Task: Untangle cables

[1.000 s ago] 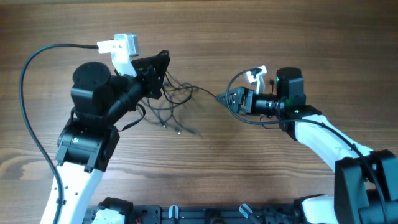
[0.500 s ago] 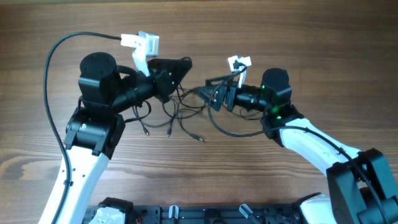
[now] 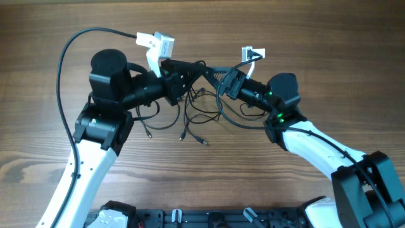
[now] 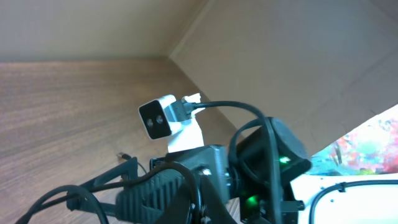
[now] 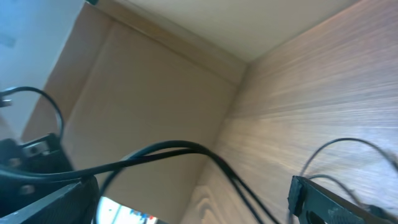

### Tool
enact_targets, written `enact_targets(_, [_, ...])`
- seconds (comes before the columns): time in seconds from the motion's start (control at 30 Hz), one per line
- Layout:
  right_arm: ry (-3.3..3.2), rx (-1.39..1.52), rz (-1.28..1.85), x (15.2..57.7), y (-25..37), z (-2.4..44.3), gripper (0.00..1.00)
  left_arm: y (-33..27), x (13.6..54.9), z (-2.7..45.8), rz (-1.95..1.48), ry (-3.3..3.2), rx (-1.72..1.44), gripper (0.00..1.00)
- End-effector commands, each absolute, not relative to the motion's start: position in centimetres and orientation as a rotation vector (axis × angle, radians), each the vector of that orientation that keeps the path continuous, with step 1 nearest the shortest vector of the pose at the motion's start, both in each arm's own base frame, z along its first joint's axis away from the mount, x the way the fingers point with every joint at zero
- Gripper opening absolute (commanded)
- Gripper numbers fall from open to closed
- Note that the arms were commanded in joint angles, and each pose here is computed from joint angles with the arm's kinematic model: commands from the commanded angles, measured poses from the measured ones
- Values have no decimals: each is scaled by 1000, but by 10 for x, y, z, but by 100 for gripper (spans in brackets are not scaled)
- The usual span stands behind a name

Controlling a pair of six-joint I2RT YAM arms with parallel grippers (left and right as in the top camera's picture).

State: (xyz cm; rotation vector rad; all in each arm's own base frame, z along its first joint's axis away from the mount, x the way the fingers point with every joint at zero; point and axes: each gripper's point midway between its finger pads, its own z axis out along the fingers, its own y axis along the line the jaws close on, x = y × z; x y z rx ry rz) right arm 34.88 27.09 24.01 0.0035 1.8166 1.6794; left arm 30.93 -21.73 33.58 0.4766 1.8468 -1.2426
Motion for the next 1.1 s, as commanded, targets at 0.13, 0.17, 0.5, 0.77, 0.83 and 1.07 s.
enact_targets(0.13, [1852, 12, 1773, 332, 296, 241, 99, -224, 316, 332, -1250, 1832, 521, 4])
enact_targets(0.17, [1848, 35, 1760, 335, 295, 241, 100, -224, 316, 335, -1253, 1820, 526, 4])
enact_targets(0.5, [2073, 601, 1139, 391, 222, 136, 75, -223, 268, 398, -1475, 1536, 798, 4])
enact_targets(0.77, [2193, 896, 674, 398, 103, 71, 77, -125, 295, 439, -1227, 1476, 562, 4])
enact_targets(0.83, [2207, 969, 590, 395, 69, 61, 78, -95, 301, 448, -1144, 1461, 491, 4])
enact_targets(1.07, [2272, 1090, 424, 376, 11, 37, 79, 18, 329, 479, -894, 1344, 37, 4])
